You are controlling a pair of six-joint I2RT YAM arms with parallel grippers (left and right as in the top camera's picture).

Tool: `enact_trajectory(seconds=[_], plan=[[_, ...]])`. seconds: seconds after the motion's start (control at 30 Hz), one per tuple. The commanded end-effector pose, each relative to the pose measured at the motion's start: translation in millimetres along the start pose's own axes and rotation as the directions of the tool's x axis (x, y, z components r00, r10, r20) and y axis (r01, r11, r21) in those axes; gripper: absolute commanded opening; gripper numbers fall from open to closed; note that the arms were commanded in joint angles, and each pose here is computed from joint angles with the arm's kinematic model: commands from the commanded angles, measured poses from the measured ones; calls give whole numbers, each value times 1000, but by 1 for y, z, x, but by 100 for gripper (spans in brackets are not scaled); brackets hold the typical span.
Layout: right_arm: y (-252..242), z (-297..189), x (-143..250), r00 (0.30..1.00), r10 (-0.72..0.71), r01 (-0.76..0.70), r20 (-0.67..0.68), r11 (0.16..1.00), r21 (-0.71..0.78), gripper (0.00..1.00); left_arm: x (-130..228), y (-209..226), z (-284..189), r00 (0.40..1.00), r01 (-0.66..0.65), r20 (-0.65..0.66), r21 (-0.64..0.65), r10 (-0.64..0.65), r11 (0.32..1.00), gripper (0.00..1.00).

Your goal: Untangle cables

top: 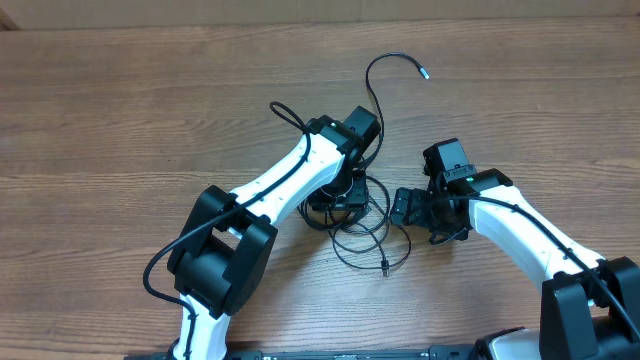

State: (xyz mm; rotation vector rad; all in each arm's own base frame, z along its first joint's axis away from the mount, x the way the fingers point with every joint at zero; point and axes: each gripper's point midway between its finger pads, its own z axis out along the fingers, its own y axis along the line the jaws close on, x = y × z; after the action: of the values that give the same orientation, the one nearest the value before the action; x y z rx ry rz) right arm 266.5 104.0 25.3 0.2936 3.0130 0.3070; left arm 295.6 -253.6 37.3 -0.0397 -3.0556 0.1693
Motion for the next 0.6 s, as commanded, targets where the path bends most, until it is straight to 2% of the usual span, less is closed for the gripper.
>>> enact_trajectory(seconds=[0.0,0.57], plan=[[1,-2,-6,1000,4,-4,15,1000,0,100,-2,-1,2,1000,3,9,-11,-3,1000,51],[1,-2,-6,1000,4,-4,15,1000,0,100,-2,-1,2,1000,3,10,-10,-3,1000,52]])
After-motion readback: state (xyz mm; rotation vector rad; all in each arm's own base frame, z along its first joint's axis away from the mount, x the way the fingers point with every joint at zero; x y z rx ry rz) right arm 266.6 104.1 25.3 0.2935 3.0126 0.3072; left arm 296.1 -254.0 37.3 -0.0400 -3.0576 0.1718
